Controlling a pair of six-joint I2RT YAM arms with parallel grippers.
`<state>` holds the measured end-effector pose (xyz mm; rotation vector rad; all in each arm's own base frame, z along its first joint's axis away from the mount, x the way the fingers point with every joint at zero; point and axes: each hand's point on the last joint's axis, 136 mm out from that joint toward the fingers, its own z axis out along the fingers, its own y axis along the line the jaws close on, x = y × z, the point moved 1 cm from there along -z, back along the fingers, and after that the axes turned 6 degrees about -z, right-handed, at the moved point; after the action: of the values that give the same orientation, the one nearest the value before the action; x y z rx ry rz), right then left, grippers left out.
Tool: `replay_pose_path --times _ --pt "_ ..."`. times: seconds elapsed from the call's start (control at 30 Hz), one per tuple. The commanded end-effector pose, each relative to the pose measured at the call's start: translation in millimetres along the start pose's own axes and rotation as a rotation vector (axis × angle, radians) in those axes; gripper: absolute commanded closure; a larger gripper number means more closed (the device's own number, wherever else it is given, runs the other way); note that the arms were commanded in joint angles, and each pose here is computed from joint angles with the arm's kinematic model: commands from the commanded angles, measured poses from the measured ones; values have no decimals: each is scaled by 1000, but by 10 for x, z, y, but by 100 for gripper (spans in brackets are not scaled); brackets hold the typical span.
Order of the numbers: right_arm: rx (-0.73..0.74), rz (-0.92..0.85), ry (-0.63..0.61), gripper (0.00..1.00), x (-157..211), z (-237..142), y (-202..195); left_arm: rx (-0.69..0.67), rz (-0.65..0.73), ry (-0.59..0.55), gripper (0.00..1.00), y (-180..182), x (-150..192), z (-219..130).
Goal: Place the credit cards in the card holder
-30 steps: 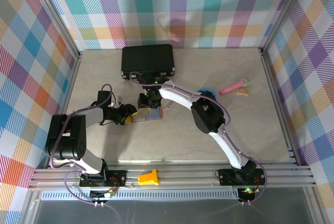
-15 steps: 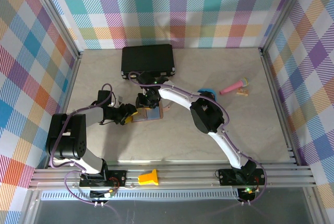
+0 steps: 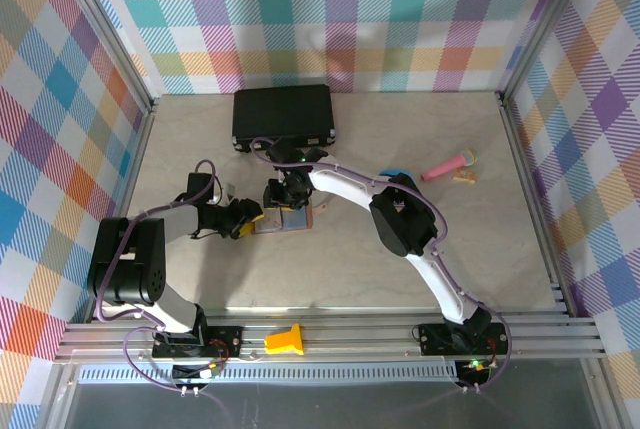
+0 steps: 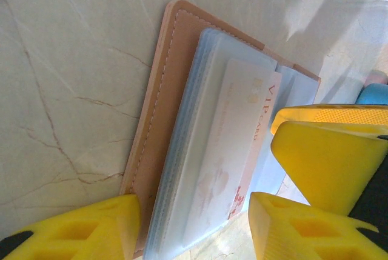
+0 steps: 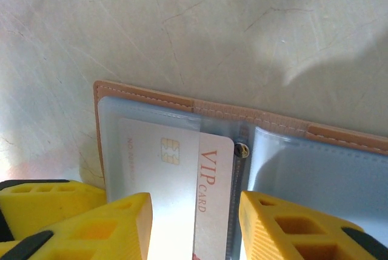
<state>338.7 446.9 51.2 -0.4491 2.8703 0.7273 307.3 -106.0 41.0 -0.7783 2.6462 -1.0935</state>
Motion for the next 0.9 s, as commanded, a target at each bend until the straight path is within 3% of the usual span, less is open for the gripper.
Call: replay_pose_path --times 0.0,0.43,0.87 --pt "-22 15 -28 58 -66 -126 55 -51 -14 32 49 132 97 56" --pt "-77 56 30 62 12 18 114 -42 -10 33 50 115 98 57" --pt "-5 15 -33 60 -23 -225 62 -40 -10 33 50 118 106 56"
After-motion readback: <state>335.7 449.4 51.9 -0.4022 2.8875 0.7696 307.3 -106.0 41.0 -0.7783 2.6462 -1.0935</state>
